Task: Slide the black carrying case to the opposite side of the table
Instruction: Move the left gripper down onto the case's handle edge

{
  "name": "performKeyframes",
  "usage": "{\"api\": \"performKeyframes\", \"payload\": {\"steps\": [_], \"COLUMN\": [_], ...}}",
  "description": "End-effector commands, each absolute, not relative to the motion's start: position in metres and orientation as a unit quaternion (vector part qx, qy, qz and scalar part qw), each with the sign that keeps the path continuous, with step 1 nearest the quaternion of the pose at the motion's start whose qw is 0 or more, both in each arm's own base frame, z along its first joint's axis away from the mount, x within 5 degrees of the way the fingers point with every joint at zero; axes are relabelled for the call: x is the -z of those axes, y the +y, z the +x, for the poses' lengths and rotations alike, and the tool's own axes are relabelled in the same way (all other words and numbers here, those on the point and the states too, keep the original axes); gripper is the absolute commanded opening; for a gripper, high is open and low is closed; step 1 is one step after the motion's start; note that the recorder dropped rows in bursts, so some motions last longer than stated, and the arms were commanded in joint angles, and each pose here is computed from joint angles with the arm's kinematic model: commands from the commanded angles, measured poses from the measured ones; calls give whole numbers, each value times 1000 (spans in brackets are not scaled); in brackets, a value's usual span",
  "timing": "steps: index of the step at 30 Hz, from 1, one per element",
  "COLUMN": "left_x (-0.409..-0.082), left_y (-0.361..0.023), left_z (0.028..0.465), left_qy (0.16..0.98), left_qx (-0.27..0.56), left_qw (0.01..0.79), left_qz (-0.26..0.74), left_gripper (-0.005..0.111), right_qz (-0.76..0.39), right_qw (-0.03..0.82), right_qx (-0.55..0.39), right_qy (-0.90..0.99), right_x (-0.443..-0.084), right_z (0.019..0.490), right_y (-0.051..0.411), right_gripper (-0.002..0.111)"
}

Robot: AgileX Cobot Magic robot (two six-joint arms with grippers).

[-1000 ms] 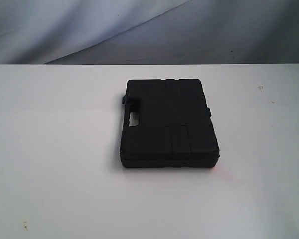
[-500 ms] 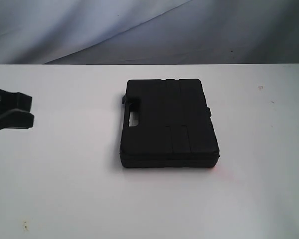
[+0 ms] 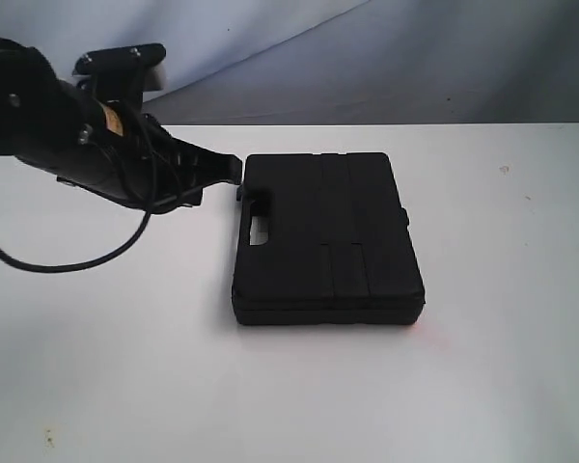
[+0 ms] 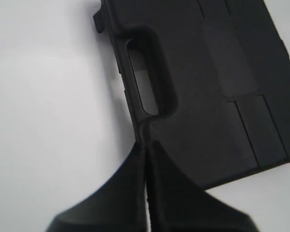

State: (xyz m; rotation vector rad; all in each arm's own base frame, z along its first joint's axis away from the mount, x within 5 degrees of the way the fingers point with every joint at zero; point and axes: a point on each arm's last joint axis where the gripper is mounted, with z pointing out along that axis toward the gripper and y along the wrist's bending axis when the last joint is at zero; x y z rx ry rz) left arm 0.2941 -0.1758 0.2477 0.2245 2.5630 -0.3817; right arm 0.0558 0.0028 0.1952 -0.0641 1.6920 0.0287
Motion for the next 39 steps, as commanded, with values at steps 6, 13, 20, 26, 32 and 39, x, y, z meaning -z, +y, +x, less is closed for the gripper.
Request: {"api": "performKeyframes", "payload": {"steps": [6,13,20,26,32,39], "left_x": [-217,-183,-178,-176,-182,-185], "left_y": [-195,-210,-220,-220,-222,-227], "left_z": [324,351,366,366,370,382], "left_qy": [954,962,948,951,954,969], "left_qx": [129,109,142,137,128,97], "left_qw": [258,234,275,268,261,212], "left_qz": [80,86,76,76,75,81], "left_gripper": [0,0,0,3,28,45], "right_qz": [-23,-23,-23,-23,-23,-23], "right_qw": [661,661,661,661,661,661], "right_qx": [-14,-14,-14,-14,-14,-14], "right_qy": [750,750,750,750,750,750], "right_x": [-194,-194,-194,-194,-194,-194], "right_z": [56,56,56,56,56,56], "right_y": [3,3,3,3,3,3], "right_gripper": [0,0,0,0,0,0]}}
